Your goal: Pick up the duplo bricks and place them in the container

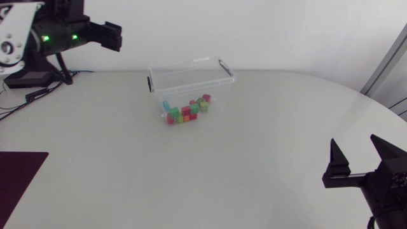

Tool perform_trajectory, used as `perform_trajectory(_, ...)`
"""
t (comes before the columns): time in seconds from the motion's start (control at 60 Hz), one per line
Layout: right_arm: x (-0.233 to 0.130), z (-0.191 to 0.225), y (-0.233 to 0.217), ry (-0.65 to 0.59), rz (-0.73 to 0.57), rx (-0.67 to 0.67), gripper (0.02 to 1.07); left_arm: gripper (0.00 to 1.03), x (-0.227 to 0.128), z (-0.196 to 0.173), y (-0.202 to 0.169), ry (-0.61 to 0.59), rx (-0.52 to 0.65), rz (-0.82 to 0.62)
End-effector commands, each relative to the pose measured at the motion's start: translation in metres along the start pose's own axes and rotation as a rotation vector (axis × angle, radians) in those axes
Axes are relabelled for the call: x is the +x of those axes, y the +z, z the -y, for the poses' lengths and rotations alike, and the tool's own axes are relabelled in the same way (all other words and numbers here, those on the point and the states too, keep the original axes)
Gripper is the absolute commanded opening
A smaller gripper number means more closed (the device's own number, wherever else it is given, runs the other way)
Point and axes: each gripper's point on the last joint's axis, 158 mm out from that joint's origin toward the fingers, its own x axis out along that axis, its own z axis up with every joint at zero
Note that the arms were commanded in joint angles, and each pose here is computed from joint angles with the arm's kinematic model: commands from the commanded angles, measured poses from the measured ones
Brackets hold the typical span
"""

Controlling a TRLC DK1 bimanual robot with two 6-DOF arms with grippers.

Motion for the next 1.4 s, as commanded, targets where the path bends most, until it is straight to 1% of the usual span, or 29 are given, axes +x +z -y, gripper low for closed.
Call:
perform_trajectory(0.0, 0.001, -0.002, -0.009, 0.002, -0.012, 0.016, 1.02, 0.99, -0.019, -0.012, -0.016, 0.034, -0.035, -0.016)
perform_trajectory(0.017, 0.001, -0.003, -0.009, 0.004, -0.011, 0.016, 1.02, 0.99, -0.026, -0.019, -0.020, 0.051, -0.038, -0.016)
perform_trajectory(0.167, 0.001, -0.002, -0.009, 0.001, -0.013, 0.018, 1.02, 0.99, -0.059, -0.043, -0.047, 0.125, -0.092, -0.021)
perform_trajectory(0.267, 0.001, -0.003, -0.009, 0.005, -0.014, 0.016, 1.02, 0.99, -0.086, -0.058, -0.059, 0.193, -0.123, 0.042)
perform_trajectory(0.417, 0.001, -0.004, -0.009, 0.007, -0.013, 0.017, 1.02, 0.99, -0.114, -0.065, -0.080, 0.238, -0.128, 0.054)
perform_trajectory(0.533, 0.001, -0.004, -0.009, 0.009, -0.013, 0.017, 1.02, 0.99, -0.129, -0.059, -0.103, 0.240, -0.115, 0.046)
perform_trajectory(0.683, 0.001, -0.005, -0.008, 0.012, -0.011, 0.016, 1.02, 0.99, -0.146, -0.044, -0.135, 0.202, -0.120, 0.050)
perform_trajectory(0.783, 0.001, -0.005, -0.008, 0.011, -0.008, 0.013, 1.02, 0.99, -0.152, -0.037, -0.145, 0.194, -0.123, 0.059)
perform_trajectory(0.833, 0.001, -0.001, -0.010, -0.001, -0.016, -0.015, 1.02, 0.99, -0.157, -0.034, -0.150, 0.191, -0.122, 0.074)
perform_trajectory(1.383, 0.001, -0.015, -0.009, 0.072, -0.016, 0.170, 1.02, 0.99, -0.179, 0.002, -0.185, 0.131, -0.241, 0.103)
